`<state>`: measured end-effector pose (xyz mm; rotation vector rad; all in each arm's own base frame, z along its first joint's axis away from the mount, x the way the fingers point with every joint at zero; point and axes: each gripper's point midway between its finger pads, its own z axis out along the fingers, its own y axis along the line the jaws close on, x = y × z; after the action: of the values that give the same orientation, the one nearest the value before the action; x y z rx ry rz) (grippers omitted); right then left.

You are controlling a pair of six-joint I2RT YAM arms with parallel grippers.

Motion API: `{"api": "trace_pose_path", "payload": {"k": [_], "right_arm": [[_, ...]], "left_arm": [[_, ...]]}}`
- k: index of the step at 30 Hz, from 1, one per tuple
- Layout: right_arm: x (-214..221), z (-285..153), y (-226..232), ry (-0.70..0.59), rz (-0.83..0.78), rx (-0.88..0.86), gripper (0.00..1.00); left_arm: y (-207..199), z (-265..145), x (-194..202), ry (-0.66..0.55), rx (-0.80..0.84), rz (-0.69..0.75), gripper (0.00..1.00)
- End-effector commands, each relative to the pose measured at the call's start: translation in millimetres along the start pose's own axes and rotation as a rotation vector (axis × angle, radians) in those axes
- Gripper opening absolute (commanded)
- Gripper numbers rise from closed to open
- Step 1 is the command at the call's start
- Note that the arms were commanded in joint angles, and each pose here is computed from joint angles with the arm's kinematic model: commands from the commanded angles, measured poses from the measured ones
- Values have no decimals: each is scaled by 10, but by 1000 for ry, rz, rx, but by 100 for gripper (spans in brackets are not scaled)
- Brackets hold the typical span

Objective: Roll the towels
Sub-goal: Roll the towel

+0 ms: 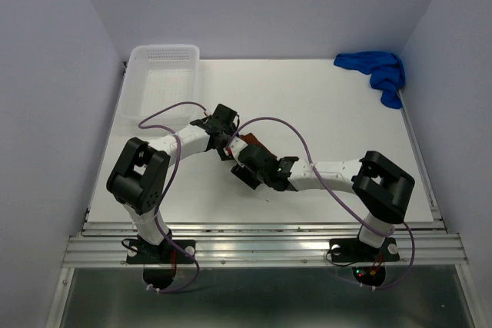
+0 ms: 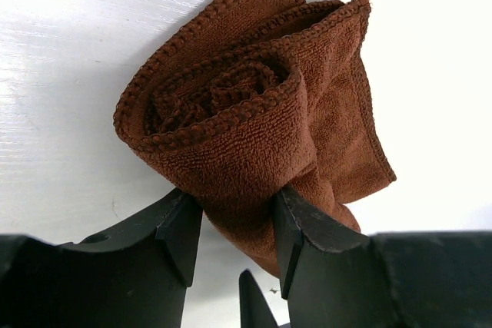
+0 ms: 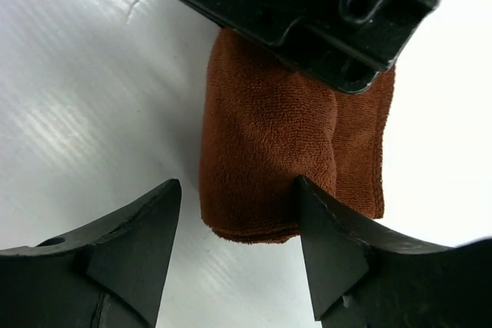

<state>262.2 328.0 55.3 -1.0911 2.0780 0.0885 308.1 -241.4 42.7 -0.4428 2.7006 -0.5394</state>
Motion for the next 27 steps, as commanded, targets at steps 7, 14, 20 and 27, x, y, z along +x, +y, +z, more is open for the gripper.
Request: {"api": "trace_pose_path", "payload": {"k": [7,14,20,27], "right_arm": [[398,179,-253,87,-9,221,33],[373,141,-144,88,40,157,1],[126,-77,62,29,174,-10,1],[-25,-198,118,6,302,-154,1]], "left_arm": [[159,-31,139,56,-82,26,51],[-42,-208,8,4,-6,33,74],[-166,-373,-149,-57,50,16,89],[-146,-579,-381,-142,94,-32,93]]}}
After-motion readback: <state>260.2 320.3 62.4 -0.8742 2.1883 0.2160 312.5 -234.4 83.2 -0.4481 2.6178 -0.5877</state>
